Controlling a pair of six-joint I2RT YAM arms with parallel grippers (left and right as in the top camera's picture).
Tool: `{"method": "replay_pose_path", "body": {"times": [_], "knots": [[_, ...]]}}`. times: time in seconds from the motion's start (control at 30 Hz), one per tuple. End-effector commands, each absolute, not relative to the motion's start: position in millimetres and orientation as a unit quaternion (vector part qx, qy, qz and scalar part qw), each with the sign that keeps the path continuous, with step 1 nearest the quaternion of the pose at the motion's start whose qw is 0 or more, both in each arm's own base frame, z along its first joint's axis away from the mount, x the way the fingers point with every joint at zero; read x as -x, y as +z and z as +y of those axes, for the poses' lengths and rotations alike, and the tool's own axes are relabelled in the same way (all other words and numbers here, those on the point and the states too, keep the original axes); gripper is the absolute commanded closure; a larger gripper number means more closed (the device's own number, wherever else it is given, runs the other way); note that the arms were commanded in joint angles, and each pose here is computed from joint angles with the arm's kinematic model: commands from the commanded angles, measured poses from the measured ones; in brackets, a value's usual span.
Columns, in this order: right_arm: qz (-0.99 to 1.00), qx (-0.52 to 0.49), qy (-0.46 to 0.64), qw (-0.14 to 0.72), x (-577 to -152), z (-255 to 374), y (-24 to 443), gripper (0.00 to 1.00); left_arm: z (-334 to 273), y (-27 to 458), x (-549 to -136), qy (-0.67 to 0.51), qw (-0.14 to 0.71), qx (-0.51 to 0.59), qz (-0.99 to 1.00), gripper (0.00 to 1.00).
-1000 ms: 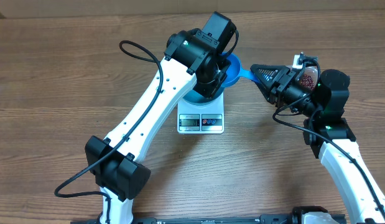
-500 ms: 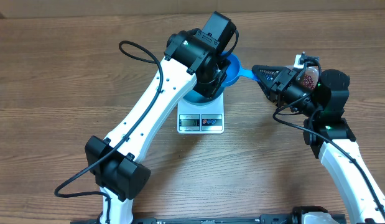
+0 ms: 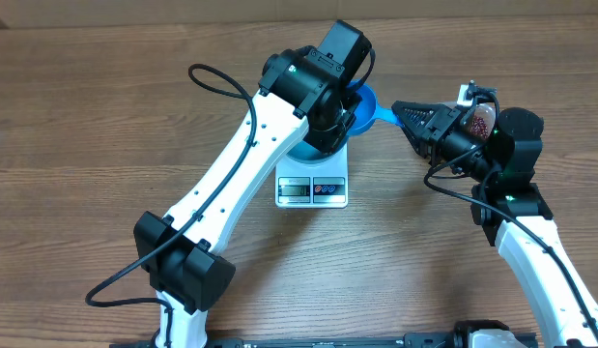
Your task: Scoop item into bowl and weigh 150g on scale
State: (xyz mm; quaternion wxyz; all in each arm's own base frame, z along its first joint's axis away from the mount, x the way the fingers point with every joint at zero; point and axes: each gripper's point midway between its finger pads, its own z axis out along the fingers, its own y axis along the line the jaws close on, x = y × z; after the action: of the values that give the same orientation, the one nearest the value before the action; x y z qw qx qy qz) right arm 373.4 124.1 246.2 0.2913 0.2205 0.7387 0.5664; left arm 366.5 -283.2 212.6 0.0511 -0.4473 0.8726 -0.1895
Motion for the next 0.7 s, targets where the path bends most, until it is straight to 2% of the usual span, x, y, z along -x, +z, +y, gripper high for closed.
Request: {"method": "replay_pose_path", "body": {"times": [0.0, 0.23, 0.37, 0.4, 0.47, 0.5, 0.53, 0.6, 0.63, 0.67], "knots": [[0.735, -0.212, 0.568, 0.303, -376, 125, 257, 0.8, -287, 215, -370, -0.194, 0.057, 0.45, 0.87, 0.96], [0.735, -0.212, 0.568, 0.303, -376, 125, 256, 0.96, -287, 215, -370, -0.195, 0.058, 0.45, 0.87, 0.96], [0.735, -0.211, 0.569, 0.302, -376, 125, 256, 0.96, -289, 215, -371, -0.197, 0.059, 0.45, 0.869, 0.96], [0.735, -0.211, 0.569, 0.301, -376, 125, 256, 0.96, -289, 215, -372, -0.199, 0.06, 0.449, 0.869, 0.91], [0.736, -0.212, 0.569, 0.3, -375, 125, 256, 0.96, -291, 215, -374, -0.201, 0.061, 0.449, 0.868, 0.76], [0.736, -0.213, 0.568, 0.299, -375, 125, 255, 0.96, -291, 215, -375, -0.202, 0.062, 0.449, 0.868, 0.62], [0.737, -0.214, 0.568, 0.298, -375, 125, 254, 0.96, -292, 215, -375, -0.204, 0.062, 0.448, 0.868, 0.37], [0.738, -0.218, 0.566, 0.295, -375, 125, 252, 0.96, -293, 216, -377, -0.207, 0.065, 0.443, 0.87, 0.05], [0.739, -0.219, 0.565, 0.295, -375, 125, 252, 0.96, -294, 217, -379, -0.21, 0.069, 0.438, 0.872, 0.0], [0.739, -0.219, 0.565, 0.295, -375, 124, 252, 0.96, -295, 217, -380, -0.213, 0.071, 0.431, 0.874, 0.0]]}}
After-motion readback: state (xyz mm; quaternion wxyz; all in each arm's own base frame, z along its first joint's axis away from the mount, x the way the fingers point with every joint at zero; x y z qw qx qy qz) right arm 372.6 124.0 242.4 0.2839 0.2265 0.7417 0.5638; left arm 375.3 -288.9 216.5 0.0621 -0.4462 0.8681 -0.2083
